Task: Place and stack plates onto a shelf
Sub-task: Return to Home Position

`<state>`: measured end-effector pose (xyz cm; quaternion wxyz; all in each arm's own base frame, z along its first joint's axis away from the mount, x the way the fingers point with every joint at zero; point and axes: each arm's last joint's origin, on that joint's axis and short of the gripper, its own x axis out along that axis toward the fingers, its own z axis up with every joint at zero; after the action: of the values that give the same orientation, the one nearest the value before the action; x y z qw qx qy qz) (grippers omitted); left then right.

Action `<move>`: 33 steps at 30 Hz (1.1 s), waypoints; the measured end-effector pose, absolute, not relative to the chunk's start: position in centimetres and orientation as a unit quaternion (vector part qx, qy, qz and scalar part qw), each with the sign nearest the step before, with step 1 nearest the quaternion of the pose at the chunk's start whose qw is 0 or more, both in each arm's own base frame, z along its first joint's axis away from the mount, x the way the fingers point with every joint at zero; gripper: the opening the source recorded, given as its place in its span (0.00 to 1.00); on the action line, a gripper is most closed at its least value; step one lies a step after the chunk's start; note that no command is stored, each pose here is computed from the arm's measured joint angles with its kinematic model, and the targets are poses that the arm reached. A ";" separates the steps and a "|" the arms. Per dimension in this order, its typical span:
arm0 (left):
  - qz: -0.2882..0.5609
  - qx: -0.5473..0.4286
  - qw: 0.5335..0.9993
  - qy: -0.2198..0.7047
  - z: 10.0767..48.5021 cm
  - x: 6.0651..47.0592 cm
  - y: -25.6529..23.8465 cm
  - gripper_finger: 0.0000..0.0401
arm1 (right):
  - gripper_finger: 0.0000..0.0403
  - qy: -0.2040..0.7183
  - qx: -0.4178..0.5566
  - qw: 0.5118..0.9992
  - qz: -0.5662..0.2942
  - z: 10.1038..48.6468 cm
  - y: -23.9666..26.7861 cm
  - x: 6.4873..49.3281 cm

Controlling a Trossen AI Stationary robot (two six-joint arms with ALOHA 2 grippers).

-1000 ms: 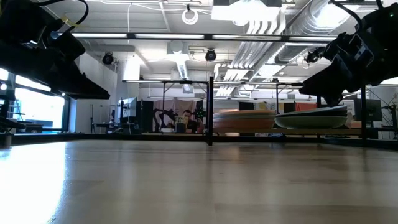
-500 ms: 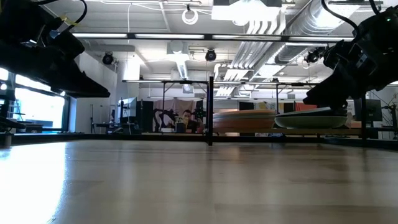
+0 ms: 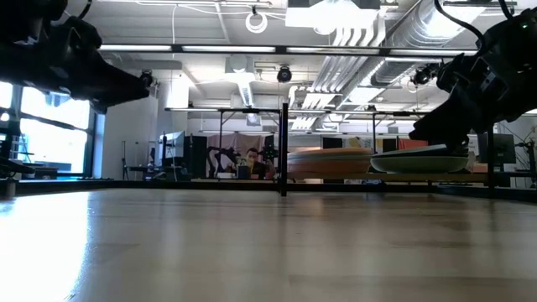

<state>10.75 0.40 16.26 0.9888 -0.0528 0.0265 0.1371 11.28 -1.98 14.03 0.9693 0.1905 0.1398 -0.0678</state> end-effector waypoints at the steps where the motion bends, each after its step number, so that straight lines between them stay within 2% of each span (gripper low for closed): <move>1: 0.137 -0.054 0.989 0.019 16.4 10.7 0.4 0.37 | 0.27 0.135 0.190 0.970 -0.067 14.1 -2.0 11.3; 15: 0.132 -0.068 0.987 -0.058 17.7 9.6 0.5 0.37 | 0.27 -0.032 0.165 0.985 -0.038 17.1 -1.6 9.5; 33: 0.133 -0.069 0.987 -0.060 17.7 9.5 0.5 0.37 | 0.27 -0.025 0.166 0.985 -0.040 17.0 -1.6 9.6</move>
<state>9.55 0.47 17.69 0.9869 -0.0688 -0.0604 0.1330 9.59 -1.63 16.95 0.9850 0.1660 -0.0250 -0.0396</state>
